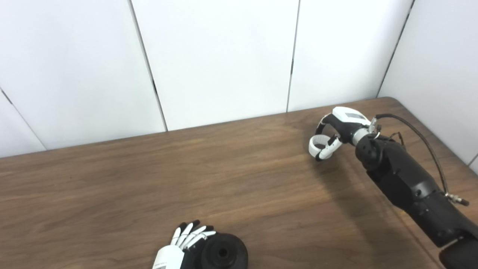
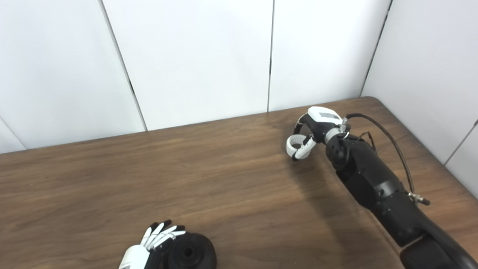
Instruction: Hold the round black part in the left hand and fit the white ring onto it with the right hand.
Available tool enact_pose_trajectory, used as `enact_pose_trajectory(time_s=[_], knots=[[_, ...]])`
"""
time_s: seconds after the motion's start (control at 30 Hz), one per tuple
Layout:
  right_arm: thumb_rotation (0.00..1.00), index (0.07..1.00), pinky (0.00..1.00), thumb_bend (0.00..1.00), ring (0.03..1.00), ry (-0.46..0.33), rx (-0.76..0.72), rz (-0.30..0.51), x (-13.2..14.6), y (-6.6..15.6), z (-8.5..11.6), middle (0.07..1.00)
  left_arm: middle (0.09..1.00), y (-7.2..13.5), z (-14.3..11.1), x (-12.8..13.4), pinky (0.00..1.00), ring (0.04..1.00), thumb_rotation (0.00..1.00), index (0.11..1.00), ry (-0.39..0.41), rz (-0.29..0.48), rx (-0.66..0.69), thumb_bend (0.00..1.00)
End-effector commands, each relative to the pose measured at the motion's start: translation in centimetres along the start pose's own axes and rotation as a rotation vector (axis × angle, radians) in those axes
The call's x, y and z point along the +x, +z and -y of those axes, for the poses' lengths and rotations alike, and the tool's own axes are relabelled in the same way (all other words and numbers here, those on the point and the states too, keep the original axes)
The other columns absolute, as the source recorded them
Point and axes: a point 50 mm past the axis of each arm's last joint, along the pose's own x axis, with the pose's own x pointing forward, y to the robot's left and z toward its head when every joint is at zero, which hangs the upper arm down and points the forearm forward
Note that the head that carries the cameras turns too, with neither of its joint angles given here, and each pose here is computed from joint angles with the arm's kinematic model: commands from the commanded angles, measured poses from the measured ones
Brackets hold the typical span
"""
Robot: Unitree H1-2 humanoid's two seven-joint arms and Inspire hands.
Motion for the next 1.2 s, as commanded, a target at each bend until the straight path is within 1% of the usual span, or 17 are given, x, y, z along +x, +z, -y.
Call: enact_pose_trajectory(time_s=[0.0, 0.23, 0.6, 0.7, 0.8, 1.0, 1.07, 1.1, 1.17], knots=[[0.14, 0.491, 1.00, 0.53, 0.971, -0.101, -0.005, 0.040, 0.2, 0.5, 2.9, 0.869, 0.841, -2.2, 1.7, -1.7, 1.00, 0.944, 0.06, 0.482, -0.113, -0.100, 0.040, 0.52], [0.14, 0.487, 1.00, 0.52, 0.942, -0.124, -0.029, 0.066, 0.2, 0.4, 2.9, 0.841, 0.842, -2.1, 1.6, -1.6, 1.00, 0.946, 0.06, 0.482, -0.114, -0.102, 0.038, 0.52], [0.14, 0.487, 1.00, 0.52, 0.953, -0.120, -0.021, 0.071, -0.2, 0.3, 3.0, 0.844, 0.842, -1.9, 1.6, -1.6, 1.00, 0.951, 0.06, 0.482, -0.111, -0.094, 0.037, 0.52], [0.14, 0.486, 1.00, 0.52, 0.954, -0.126, -0.030, 0.096, -0.8, 0.6, 3.4, 0.844, 0.843, -1.6, 1.5, -1.5, 1.00, 0.954, 0.06, 0.482, -0.112, -0.095, 0.036, 0.52], [0.14, 0.486, 1.00, 0.52, 0.953, -0.126, -0.050, 0.159, -2.5, 1.8, 4.4, 0.843, 0.842, -1.2, 1.4, -1.4, 1.00, 0.953, 0.06, 0.482, -0.109, -0.088, 0.044, 0.52], [0.13, 0.485, 1.00, 0.52, 0.961, -0.089, -0.056, 0.298, -7.9, 5.0, 6.5, 0.853, 0.857, -0.2, 0.8, -1.4, 1.00, 0.959, 0.07, 0.485, -0.115, -0.094, 0.055, 0.52], [0.13, 0.485, 1.00, 0.52, 0.961, -0.080, -0.057, 0.350, -10.0, 6.0, 6.9, 0.853, 0.862, 0.1, 0.6, -1.4, 1.00, 0.964, 0.07, 0.486, -0.115, -0.093, 0.051, 0.52], [0.13, 0.485, 1.00, 0.52, 0.965, -0.075, -0.056, 0.363, -10.6, 6.3, 7.0, 0.854, 0.863, 0.3, 0.5, -1.4, 1.00, 0.966, 0.07, 0.486, -0.115, -0.093, 0.048, 0.52], [0.14, 0.484, 1.00, 0.52, 0.965, -0.066, -0.052, 0.419, -12.6, 7.3, 7.1, 0.855, 0.865, 0.6, 0.4, -1.3, 1.00, 0.970, 0.07, 0.487, -0.116, -0.093, 0.044, 0.52]])
